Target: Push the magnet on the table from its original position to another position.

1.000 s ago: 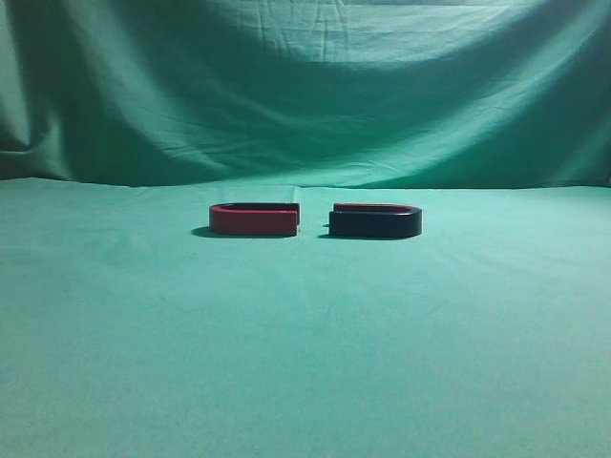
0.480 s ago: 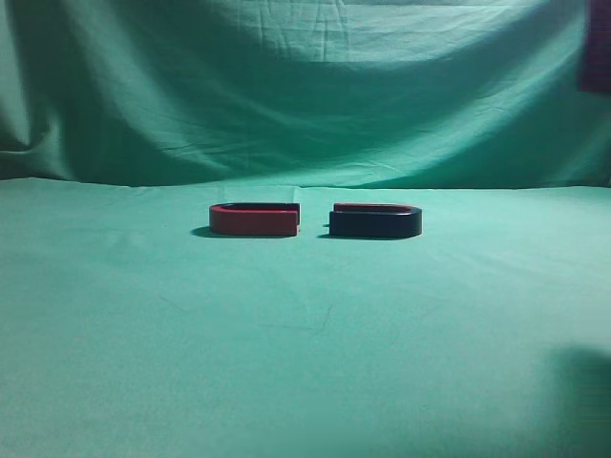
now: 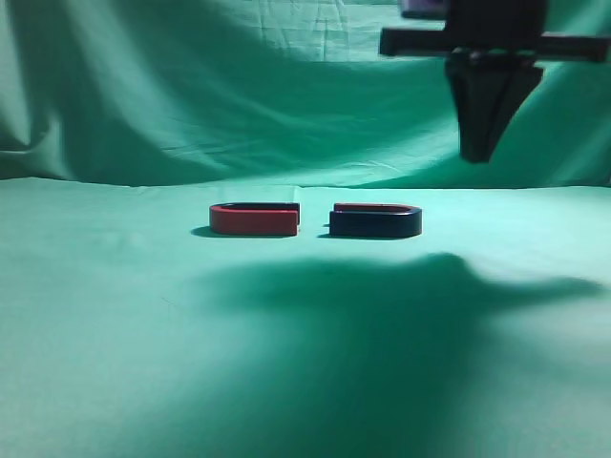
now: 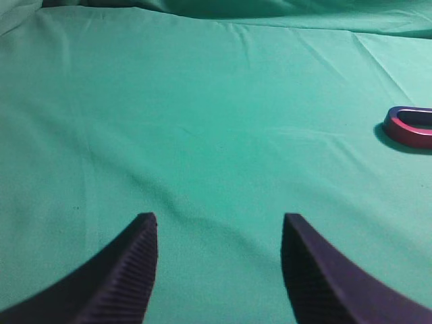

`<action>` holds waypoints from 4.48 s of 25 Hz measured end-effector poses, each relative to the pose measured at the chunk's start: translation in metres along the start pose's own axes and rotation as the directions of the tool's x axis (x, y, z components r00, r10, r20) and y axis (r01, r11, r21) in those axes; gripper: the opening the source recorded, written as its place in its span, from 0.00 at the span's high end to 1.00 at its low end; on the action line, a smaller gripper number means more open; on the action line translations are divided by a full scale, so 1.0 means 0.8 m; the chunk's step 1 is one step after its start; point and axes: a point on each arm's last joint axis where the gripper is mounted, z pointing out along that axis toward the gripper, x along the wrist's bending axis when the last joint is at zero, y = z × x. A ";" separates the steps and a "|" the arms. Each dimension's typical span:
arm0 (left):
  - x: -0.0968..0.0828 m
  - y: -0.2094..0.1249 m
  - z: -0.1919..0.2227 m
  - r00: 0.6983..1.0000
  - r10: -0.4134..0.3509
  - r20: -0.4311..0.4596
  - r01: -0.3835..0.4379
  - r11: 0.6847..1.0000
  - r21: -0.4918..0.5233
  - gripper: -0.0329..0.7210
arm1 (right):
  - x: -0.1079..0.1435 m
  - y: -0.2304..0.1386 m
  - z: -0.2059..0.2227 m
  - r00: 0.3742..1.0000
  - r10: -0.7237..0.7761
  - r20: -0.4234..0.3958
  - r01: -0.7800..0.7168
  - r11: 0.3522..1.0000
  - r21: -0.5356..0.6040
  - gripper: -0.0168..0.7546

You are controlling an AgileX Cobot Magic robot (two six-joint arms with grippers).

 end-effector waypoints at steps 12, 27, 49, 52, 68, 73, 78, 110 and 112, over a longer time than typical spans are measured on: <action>0.000 0.000 0.000 1.000 0.000 0.000 0.000 1.000 0.000 0.43 | 0.008 0.068 0.088 0.999 0.034 0.041 -0.039 0.992 0.118 0.98; 0.000 0.000 0.000 1.000 0.000 0.000 0.000 1.000 0.000 0.43 | 0.031 0.080 0.090 0.996 0.070 -0.057 -0.067 0.996 0.053 0.98; 0.000 0.000 0.000 1.000 0.000 0.000 0.000 1.000 0.000 0.43 | 0.027 0.052 -0.266 0.982 -0.122 -0.144 0.049 0.902 -0.429 0.98; 0.000 0.000 0.000 1.000 0.000 0.000 0.000 1.000 0.000 0.43 | 0.013 0.009 -0.291 0.985 -0.121 -0.122 0.056 0.898 -0.436 0.98; 0.000 0.000 0.000 1.000 0.000 0.000 0.000 1.000 0.000 0.43 | -0.047 -0.228 -0.273 0.984 -0.113 -0.137 0.009 0.800 -0.600 0.98; 0.000 0.000 0.000 1.000 0.000 0.000 0.000 1.000 0.000 0.43 | -0.059 -0.285 -0.255 0.980 -0.130 -0.151 -0.015 0.708 -0.706 0.98; 0.000 0.000 0.000 1.000 0.000 0.000 0.000 1.000 0.000 0.43 | -0.071 -0.334 -0.254 0.976 -0.143 -0.167 -0.043 0.620 -0.783 0.98; 0.000 0.000 0.000 1.000 0.000 0.000 0.000 1.000 0.000 0.43 | -0.102 -0.394 -0.059 0.982 0.165 0.090 -0.005 0.502 -0.865 0.98; 0.000 0.000 0.000 1.000 0.000 0.000 0.000 1.000 0.000 0.43 | -0.103 -0.396 -0.044 0.981 0.167 0.094 -0.009 0.530 -0.848 0.98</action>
